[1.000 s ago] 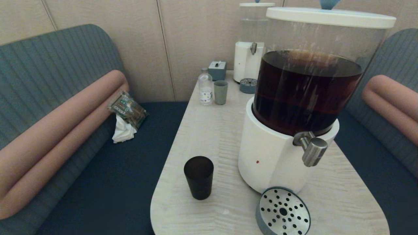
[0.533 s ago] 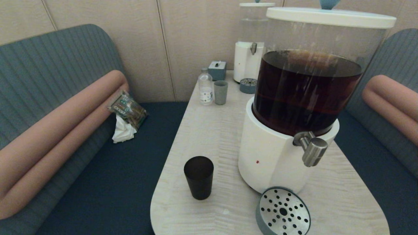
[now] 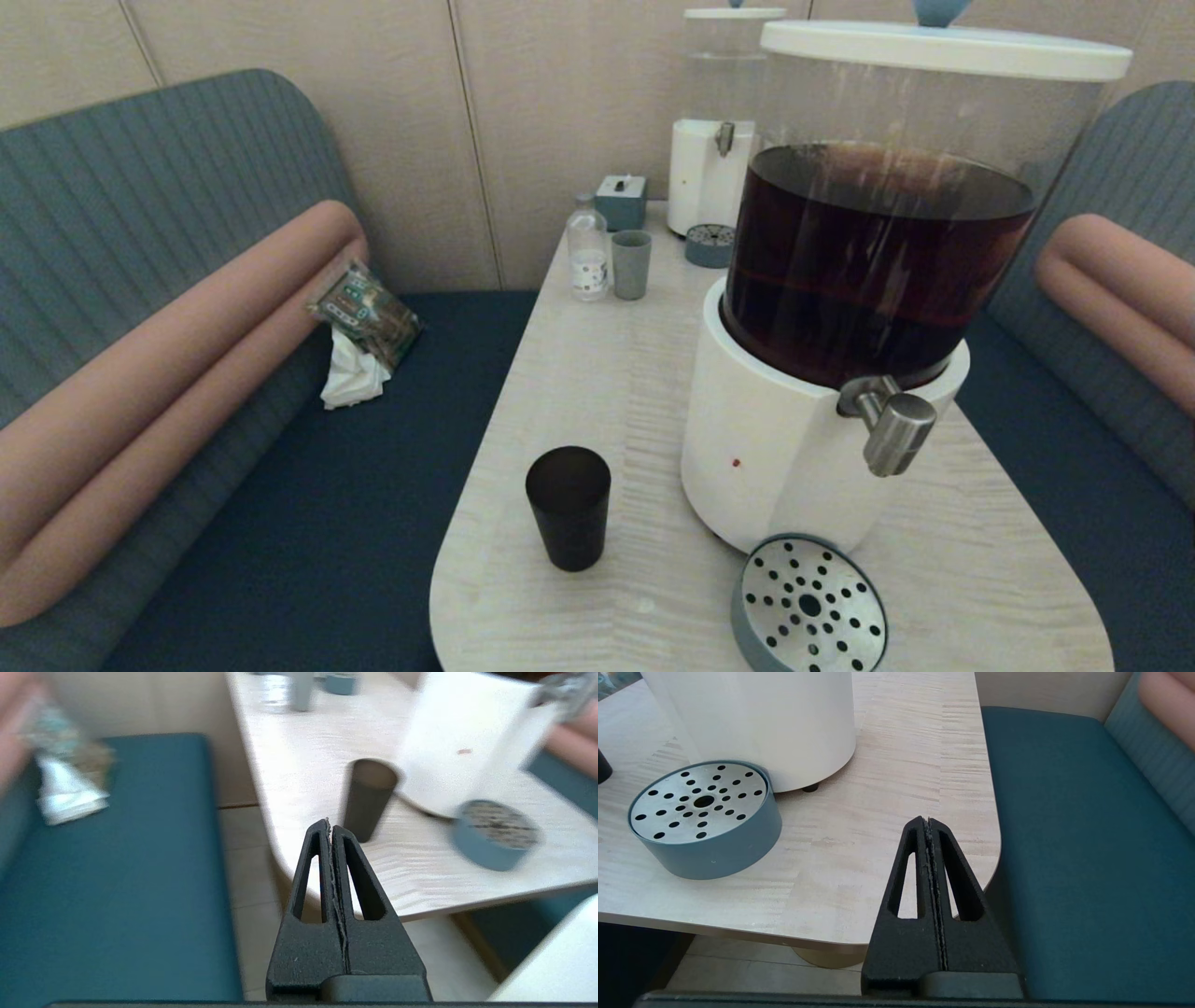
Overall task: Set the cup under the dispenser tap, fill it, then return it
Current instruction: Pick up the cup
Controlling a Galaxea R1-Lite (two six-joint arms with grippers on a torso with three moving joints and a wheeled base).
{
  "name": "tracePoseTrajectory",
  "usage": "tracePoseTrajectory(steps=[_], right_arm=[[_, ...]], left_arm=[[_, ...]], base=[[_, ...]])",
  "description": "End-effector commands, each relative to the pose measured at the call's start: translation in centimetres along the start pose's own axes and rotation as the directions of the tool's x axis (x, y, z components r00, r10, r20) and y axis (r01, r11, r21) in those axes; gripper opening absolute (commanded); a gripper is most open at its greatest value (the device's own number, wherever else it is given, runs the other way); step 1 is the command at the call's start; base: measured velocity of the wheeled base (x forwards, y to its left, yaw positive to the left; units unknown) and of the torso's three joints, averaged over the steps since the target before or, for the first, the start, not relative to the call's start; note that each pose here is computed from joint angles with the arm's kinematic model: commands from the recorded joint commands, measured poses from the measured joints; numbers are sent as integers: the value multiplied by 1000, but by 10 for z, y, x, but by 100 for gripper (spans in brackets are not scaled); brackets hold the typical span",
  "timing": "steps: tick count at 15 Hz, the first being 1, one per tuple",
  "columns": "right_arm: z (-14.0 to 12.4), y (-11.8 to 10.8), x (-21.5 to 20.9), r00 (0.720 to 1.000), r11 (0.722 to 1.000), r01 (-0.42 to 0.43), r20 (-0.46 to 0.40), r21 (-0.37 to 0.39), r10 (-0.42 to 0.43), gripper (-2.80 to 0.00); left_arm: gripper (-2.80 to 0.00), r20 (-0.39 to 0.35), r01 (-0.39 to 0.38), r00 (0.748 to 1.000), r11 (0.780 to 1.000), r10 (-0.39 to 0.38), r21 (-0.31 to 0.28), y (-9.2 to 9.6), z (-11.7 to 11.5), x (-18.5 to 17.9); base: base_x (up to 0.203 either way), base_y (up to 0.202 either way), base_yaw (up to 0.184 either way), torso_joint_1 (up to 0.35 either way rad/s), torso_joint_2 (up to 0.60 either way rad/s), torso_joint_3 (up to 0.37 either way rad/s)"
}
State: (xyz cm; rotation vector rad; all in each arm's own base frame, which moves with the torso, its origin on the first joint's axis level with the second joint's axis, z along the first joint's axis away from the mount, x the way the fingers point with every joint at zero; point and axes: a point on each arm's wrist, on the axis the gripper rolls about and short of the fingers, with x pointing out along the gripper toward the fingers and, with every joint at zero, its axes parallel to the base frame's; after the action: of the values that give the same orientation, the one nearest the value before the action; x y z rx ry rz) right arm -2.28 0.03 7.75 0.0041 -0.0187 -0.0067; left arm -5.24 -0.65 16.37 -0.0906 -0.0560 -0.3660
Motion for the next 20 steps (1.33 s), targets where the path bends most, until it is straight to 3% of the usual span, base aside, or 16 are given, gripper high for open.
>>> tracePoseTrajectory(steps=[1,5,8,9,12,16,19,20], right_arm=[[-2,0,0,1000,1000,-1,-4,0,1,-280],[-2,0,0,1000,1000,-1,-3,0,1,-280],[-2,0,0,1000,1000,-1,-4,0,1,-280],[-2,0,0,1000,1000,-1,-3,0,1,-280],[-2,0,0,1000,1000,-1,-3,0,1,-280],[-2,0,0,1000,1000,-1,-3,0,1,-280],[-2,0,0,1000,1000,-1,-3,0,1,-280],[-2,0,0,1000,1000,-1,-3,0,1,-280]], left_arm=[[-280,-78,28,996,999,-31,-38,6,13,20],[-280,-119,120,984,990,-129,-81,18,32,69],[-280,-133,141,979,986,-152,-86,32,31,112],[0,-139,144,978,986,-155,-86,36,28,126],[0,-165,147,973,985,-160,-92,47,16,157],[0,-256,101,956,981,-142,-167,55,0,179],[0,-279,-29,960,990,-11,-137,59,-3,181],[0,-293,-33,956,990,-8,-135,59,-8,179]], base=[[0,0,0,0,0,0],[0,0,0,0,0,0],[0,0,0,0,0,0],[0,0,0,0,0,0],[0,0,0,0,0,0],[0,0,0,0,0,0],[0,0,0,0,0,0],[0,0,0,0,0,0]])
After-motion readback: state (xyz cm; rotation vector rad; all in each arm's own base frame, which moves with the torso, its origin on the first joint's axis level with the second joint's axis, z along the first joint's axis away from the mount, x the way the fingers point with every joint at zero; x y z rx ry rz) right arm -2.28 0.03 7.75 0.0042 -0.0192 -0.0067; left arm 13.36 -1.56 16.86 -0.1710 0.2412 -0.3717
